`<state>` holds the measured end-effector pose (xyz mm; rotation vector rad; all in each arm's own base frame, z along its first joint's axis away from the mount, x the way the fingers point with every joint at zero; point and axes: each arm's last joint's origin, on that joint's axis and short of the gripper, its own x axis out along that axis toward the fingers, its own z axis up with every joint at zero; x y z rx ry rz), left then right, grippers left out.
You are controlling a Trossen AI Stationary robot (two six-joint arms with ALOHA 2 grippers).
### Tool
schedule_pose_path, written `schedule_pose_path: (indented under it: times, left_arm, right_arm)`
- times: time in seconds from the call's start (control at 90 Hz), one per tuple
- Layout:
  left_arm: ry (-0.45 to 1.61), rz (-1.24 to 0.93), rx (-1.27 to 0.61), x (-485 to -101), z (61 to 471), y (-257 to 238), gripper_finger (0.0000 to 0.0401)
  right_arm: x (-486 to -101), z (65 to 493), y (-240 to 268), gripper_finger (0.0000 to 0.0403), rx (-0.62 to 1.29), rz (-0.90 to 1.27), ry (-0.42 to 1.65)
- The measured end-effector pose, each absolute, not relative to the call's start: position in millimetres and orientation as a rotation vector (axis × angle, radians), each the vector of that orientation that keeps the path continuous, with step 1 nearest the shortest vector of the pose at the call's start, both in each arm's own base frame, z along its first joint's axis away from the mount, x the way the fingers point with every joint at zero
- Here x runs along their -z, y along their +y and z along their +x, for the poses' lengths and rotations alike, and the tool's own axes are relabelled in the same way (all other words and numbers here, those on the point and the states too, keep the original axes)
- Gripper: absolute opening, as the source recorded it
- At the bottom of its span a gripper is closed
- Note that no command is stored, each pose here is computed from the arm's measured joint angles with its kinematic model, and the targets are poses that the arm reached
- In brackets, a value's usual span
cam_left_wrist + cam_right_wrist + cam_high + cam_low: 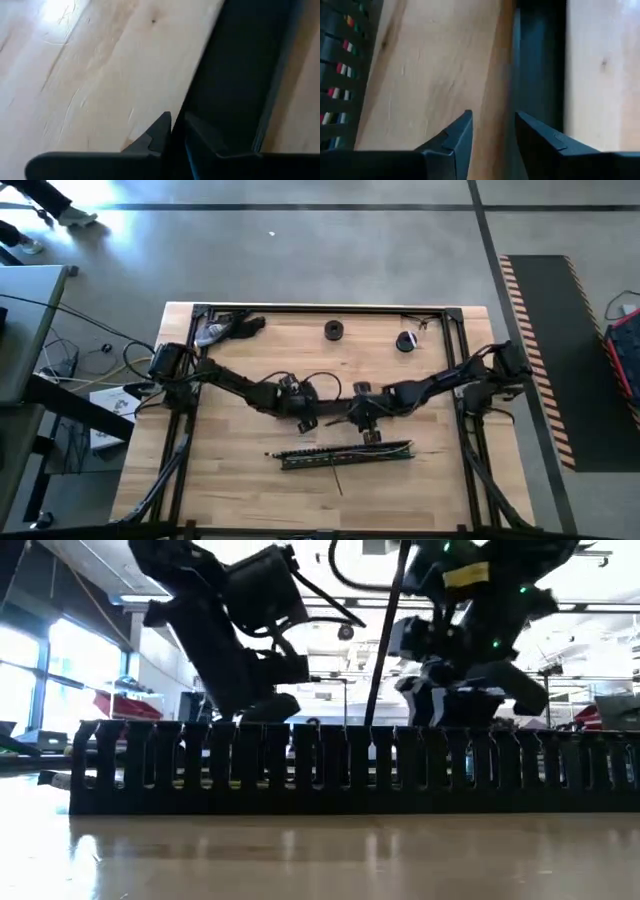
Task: Ziptie cables
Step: Close the black cable duct
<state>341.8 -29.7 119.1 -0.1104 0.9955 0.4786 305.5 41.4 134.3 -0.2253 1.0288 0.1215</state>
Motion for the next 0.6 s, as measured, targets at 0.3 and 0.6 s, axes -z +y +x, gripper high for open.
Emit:
schedule_pose_path:
  times: [0.3, 0.6]
  left_arm:
    - [0.996, -0.060, -0.445, -119.3, 343.5, -26.9, 0.0023]
    - [0.993, -0.038, -0.419, -119.8, 344.5, -27.9, 0.0023]
  right_arm:
    - [-122.5, 310.2, 19.8, 0.0111, -0.092, -0.248, 1.061]
    - [-118.4, 315.4, 6.4, 0.0109, -0.119, -0.284, 1.032]
